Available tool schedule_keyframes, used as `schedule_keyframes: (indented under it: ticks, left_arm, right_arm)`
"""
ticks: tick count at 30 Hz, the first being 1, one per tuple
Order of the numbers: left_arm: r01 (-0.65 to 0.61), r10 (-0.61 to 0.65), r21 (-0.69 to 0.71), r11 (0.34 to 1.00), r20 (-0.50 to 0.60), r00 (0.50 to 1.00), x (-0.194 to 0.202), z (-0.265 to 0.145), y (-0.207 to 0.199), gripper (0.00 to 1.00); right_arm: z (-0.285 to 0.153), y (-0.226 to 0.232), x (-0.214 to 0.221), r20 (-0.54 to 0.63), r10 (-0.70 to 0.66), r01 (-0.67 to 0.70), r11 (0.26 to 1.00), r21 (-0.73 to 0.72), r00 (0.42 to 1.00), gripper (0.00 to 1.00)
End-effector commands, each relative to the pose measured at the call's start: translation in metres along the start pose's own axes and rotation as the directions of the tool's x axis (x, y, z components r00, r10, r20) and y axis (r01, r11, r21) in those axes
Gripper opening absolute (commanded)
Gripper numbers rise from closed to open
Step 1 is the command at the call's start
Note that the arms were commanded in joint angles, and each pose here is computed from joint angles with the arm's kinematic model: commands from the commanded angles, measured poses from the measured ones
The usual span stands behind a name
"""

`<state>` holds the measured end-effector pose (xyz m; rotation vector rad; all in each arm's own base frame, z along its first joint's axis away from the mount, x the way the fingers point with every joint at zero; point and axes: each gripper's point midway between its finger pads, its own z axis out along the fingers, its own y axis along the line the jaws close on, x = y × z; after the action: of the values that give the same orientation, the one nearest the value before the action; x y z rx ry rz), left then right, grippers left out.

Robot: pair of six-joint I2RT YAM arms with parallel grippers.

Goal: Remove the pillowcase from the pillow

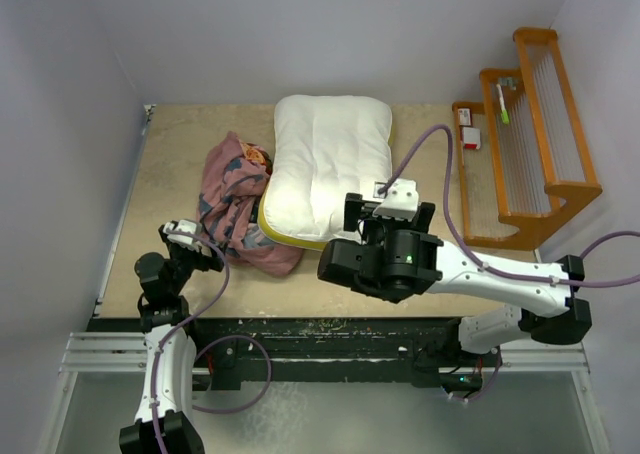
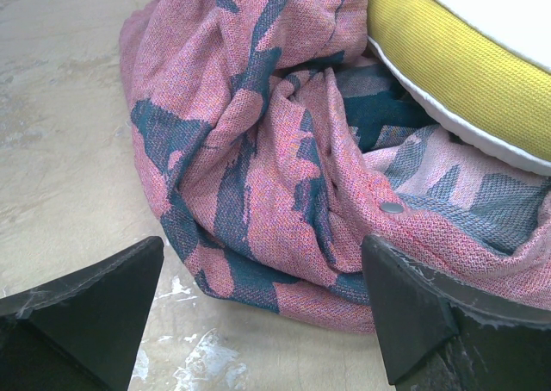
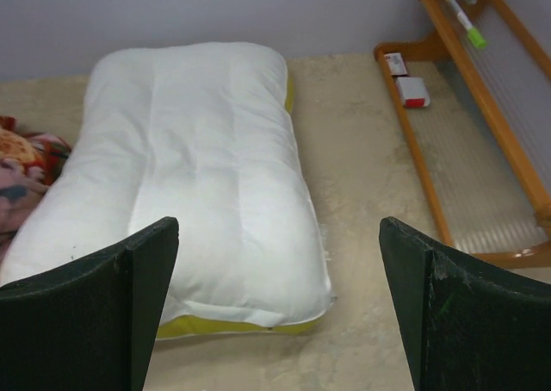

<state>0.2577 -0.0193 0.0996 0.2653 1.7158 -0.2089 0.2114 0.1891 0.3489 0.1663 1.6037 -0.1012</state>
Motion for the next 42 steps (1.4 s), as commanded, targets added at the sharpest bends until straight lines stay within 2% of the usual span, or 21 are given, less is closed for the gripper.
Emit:
schedule_keyframes:
  ticks: [1,5,7,10,12,13,15,16,17,21,24,26,28,30,33,39,40,42]
  left_arm:
    - [-0.026,0.026,-0.002,1.000,0.044,0.999,-0.014,0.001,0.002,0.99]
    - [-0.027,0.028,-0.002,1.000,0.045,0.999,-0.015,0.001,0.002,0.99]
    - [-0.027,0.027,-0.001,1.000,0.043,0.999,-0.015,0.002,0.002,0.99]
    - [-0.027,0.027,-0.002,1.000,0.043,0.999,-0.014,0.001,0.002,0.99]
    - [-0.027,0.027,-0.002,1.000,0.044,0.999,-0.014,0.001,0.002,0.99]
    - [-0.026,0.026,-0.002,1.000,0.044,0.999,-0.014,0.001,0.002,0.99]
    - [-0.028,0.028,-0.002,1.000,0.044,0.999,-0.015,0.001,0.002,0.99]
    - [-0.028,0.028,-0.002,1.000,0.044,0.999,-0.015,0.001,0.002,0.99]
    - [-0.027,0.027,-0.002,1.000,0.044,0.999,-0.015,0.001,0.002,0.99]
    - [-0.026,0.026,-0.001,1.000,0.044,0.999,-0.015,0.002,0.002,0.99]
    - [-0.026,0.026,-0.001,1.000,0.044,0.999,-0.014,0.001,0.002,0.99]
    - [-0.027,0.027,-0.002,1.000,0.043,0.999,-0.014,0.001,0.002,0.99]
    - [-0.027,0.027,-0.002,1.000,0.044,0.999,-0.015,0.001,0.002,0.99]
    - [-0.027,0.027,-0.001,1.000,0.044,0.999,-0.015,0.002,0.002,0.99]
    - [-0.027,0.027,-0.001,1.000,0.045,0.999,-0.015,0.002,0.002,0.99]
    - [-0.026,0.026,-0.002,1.000,0.044,0.999,-0.015,0.001,0.002,0.99]
    - [-0.026,0.026,-0.003,1.000,0.043,0.999,-0.014,0.001,0.002,0.99]
    - [-0.027,0.027,-0.002,1.000,0.044,0.999,-0.015,0.001,0.002,0.99]
  right_arm:
    - [0.011,-0.028,-0.025,0.174,-0.185,0.167,0.979,0.113,0.967,1.00]
    - [0.010,-0.040,-0.014,0.150,-0.066,0.055,0.995,0.078,0.986,1.00]
    - [0.008,-0.045,-0.005,0.114,0.109,-0.114,0.993,0.039,0.987,1.00]
    - [0.002,-0.037,0.032,-0.046,0.308,-0.307,0.951,0.027,0.950,1.00]
    - [-0.006,-0.022,0.057,-0.188,0.401,-0.402,0.915,0.032,0.897,1.00]
    - [-0.014,-0.003,0.071,-0.286,0.409,-0.425,0.905,0.006,0.866,1.00]
    - [-0.034,0.050,0.086,-0.450,0.357,-0.464,0.873,-0.152,0.818,1.00]
    - [-0.045,0.073,0.091,-0.510,0.335,-0.500,0.835,-0.228,0.792,1.00]
    - [-0.053,0.094,0.088,-0.531,0.309,-0.525,0.788,-0.321,0.789,1.00]
    - [-0.065,0.121,0.078,-0.438,0.173,-0.422,0.705,-0.570,0.882,1.00]
    - [-0.029,0.116,0.059,-0.233,0.064,-0.202,0.741,-0.640,0.970,1.00]
    - [0.019,0.099,0.053,-0.182,0.013,-0.122,0.788,-0.604,0.983,1.00]
    - [0.069,0.064,0.053,-0.150,-0.032,-0.048,0.865,-0.499,0.988,1.00]
    - [0.095,0.035,0.060,-0.084,-0.127,0.077,0.894,-0.441,0.988,1.00]
    - [0.119,-0.013,0.076,-0.053,-0.202,0.176,0.935,-0.307,0.978,1.00]
    - [0.133,-0.111,0.108,-0.140,-0.056,0.047,0.997,-0.067,0.989,1.00]
    - [0.133,-0.116,0.111,-0.142,-0.062,0.051,0.995,-0.080,0.988,1.00]
    - [0.131,-0.104,0.116,-0.120,-0.164,0.133,0.964,-0.228,0.979,1.00]
